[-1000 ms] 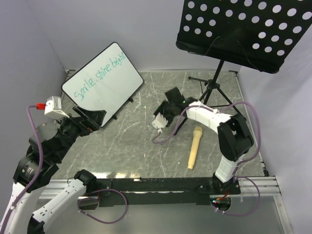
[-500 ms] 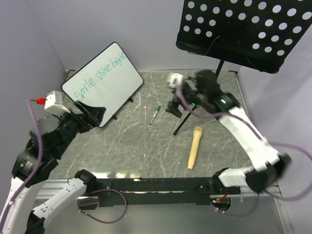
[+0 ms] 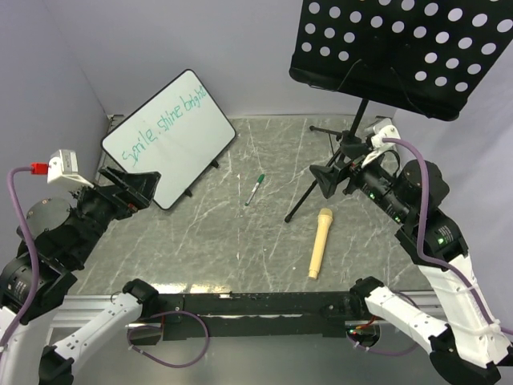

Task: Write a sentence on the whiteboard
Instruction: Reset both arms

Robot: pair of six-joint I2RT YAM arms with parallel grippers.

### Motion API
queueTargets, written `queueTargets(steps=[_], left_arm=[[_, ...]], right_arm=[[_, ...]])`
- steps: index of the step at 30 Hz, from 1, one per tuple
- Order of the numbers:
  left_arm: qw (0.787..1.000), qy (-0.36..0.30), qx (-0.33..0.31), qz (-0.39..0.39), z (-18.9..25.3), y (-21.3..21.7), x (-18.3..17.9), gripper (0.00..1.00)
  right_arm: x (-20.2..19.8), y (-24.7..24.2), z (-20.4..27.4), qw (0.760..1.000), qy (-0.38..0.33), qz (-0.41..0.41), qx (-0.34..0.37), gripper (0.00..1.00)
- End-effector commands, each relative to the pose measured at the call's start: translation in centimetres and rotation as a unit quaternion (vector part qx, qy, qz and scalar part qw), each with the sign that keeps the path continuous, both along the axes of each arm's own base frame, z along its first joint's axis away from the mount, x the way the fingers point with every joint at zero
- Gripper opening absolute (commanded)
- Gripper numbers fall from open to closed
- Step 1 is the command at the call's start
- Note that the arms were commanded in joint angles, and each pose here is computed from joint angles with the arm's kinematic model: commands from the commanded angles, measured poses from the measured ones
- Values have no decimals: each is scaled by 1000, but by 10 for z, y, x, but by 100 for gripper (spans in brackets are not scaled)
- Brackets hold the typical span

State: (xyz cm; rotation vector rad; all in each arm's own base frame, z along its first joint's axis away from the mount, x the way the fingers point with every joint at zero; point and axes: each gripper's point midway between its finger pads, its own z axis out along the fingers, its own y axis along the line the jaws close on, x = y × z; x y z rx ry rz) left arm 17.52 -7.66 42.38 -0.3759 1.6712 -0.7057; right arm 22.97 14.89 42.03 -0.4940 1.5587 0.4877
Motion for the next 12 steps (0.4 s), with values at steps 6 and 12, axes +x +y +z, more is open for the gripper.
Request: queueTargets(steps=[6,12], left_arm=[[999,-25,11,-17,13,-1,-7,97],[999,-24,21,-20,15,-2,-5,96]], right_arm=[[3,-13,-11,999,7,-42,16,100],[2,-16,-15,999,-8,-40,-2,100]])
